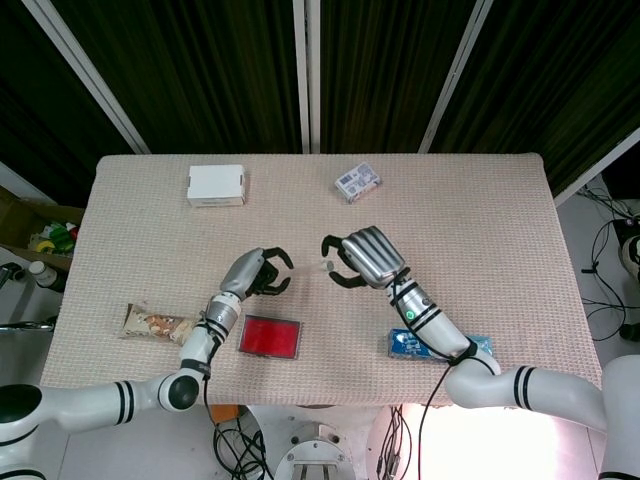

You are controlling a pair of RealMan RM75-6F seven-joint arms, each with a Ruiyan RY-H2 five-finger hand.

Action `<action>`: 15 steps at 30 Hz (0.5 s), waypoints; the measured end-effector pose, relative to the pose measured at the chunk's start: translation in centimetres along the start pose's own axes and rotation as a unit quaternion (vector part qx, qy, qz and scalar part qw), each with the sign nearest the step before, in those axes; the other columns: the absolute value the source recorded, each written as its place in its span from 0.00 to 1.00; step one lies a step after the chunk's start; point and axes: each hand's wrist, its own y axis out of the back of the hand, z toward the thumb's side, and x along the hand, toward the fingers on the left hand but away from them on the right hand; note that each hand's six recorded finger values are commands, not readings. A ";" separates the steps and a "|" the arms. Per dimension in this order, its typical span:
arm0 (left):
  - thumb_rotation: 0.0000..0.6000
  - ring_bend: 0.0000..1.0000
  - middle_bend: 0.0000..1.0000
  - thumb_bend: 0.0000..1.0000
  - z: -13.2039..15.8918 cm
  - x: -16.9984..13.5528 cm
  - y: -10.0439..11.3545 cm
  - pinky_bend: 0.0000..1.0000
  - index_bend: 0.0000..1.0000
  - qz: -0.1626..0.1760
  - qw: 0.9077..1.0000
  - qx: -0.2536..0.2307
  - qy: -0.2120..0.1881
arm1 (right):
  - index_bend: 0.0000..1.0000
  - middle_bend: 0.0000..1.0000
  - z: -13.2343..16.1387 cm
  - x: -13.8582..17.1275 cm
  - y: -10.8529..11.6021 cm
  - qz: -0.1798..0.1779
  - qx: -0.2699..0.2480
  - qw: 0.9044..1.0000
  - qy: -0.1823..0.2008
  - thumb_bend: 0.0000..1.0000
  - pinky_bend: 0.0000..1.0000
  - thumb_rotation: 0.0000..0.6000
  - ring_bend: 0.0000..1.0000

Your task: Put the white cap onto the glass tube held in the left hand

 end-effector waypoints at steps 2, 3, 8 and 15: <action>1.00 0.94 0.95 0.54 -0.1 0.0 0.0 1.00 0.60 0.001 1.000 0.000 0.001 | 0.34 0.92 0.0 0.0 0.0 -0.001 -0.003 1.000 0.000 0.07 1.00 1.00 1.00; 1.00 0.94 0.95 0.54 -0.1 0.0 0.0 1.00 0.60 0.001 1.000 0.001 0.001 | 0.33 0.92 0.0 0.0 0.0 -0.002 -0.004 1.000 -0.001 0.06 1.00 1.00 1.00; 1.00 0.94 0.95 0.54 -0.4 0.0 0.0 1.00 0.60 0.003 1.000 0.010 0.002 | 0.30 0.92 -0.1 0.1 0.3 -0.007 -0.006 1.000 -0.002 0.04 1.00 1.00 1.00; 1.00 0.93 0.95 0.54 -1.3 0.0 0.8 1.00 0.60 0.021 0.998 0.057 0.009 | 0.28 0.92 -1.9 1.8 2.2 -0.032 -0.009 0.999 -0.020 0.04 1.00 1.00 1.00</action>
